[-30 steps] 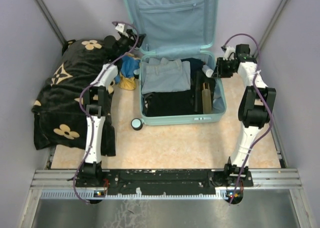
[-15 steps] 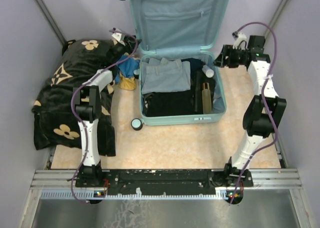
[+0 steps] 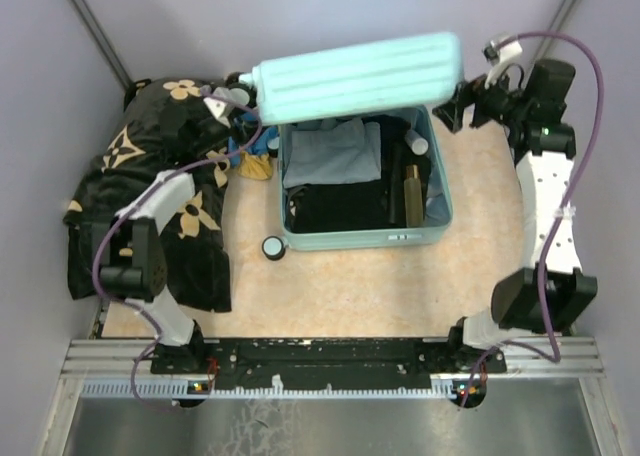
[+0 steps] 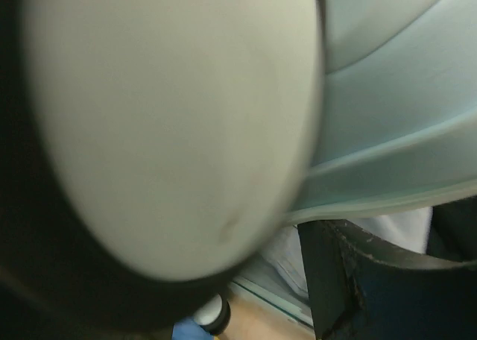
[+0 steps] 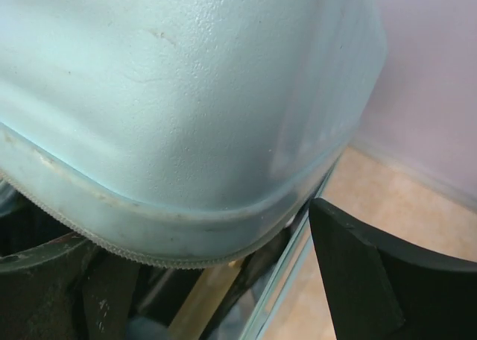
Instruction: Pack the luggage
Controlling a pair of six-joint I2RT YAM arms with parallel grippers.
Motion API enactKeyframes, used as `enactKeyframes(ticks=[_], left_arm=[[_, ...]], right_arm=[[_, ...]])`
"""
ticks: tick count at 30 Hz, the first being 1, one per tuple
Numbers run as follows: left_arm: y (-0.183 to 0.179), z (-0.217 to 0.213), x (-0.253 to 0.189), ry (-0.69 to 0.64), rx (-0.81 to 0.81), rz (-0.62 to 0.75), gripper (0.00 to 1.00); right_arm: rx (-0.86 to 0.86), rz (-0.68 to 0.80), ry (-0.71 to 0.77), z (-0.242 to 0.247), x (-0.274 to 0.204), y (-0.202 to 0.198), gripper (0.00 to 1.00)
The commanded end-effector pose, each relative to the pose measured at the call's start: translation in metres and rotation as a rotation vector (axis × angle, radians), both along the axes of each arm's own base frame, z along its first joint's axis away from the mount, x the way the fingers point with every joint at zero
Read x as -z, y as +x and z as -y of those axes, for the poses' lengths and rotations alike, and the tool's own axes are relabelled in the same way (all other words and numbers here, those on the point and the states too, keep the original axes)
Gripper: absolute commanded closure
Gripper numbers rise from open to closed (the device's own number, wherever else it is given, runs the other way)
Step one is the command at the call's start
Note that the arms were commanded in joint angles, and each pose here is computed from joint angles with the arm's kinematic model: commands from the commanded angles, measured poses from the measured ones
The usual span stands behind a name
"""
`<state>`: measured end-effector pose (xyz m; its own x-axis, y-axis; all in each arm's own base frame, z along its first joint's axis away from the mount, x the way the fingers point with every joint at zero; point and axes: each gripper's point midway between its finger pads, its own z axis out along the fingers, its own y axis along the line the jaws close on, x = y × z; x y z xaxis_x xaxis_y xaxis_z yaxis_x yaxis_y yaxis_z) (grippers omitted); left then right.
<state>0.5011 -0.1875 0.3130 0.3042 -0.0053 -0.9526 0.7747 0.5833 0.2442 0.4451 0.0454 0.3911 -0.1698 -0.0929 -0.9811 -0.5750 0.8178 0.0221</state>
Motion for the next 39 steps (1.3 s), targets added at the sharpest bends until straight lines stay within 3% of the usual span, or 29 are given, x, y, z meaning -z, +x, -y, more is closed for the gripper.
enactKeyframes(ticks=[1, 8, 13, 16, 23, 29, 34, 39], left_arm=[[-0.058, -0.021, -0.006, 0.126, 0.03, 0.005, 0.36], [-0.147, -0.037, 0.036, 0.306, 0.049, -0.063, 0.35], [-0.191, -0.046, 0.089, 0.441, 0.08, -0.132, 0.35], [-0.209, -0.047, 0.108, 0.455, 0.093, -0.179, 0.34], [-0.216, -0.051, 0.13, 0.464, 0.09, -0.301, 0.31], [-0.205, -0.04, 0.13, 0.485, 0.115, -0.324, 0.28], [-0.193, -0.044, 0.126, 0.541, 0.117, -0.387, 0.13], [-0.191, -0.047, 0.106, 0.647, 0.171, -0.351, 0.13]], right_arm=[[0.008, -0.006, -0.076, 0.002, 0.024, -0.047, 0.14], [0.068, -0.133, -0.157, 0.015, 0.107, -0.116, 0.13], [0.165, -0.235, -0.383, 0.058, 0.179, -0.155, 0.1], [0.192, -0.31, -0.511, 0.087, 0.211, -0.171, 0.07], [0.172, -0.485, -0.521, 0.111, 0.238, -0.177, 0.1], [0.162, -0.467, -0.428, 0.11, 0.23, -0.146, 0.16], [0.141, -0.473, -0.373, 0.11, 0.227, -0.126, 0.19], [0.115, -0.482, -0.294, 0.102, 0.227, -0.116, 0.2]])
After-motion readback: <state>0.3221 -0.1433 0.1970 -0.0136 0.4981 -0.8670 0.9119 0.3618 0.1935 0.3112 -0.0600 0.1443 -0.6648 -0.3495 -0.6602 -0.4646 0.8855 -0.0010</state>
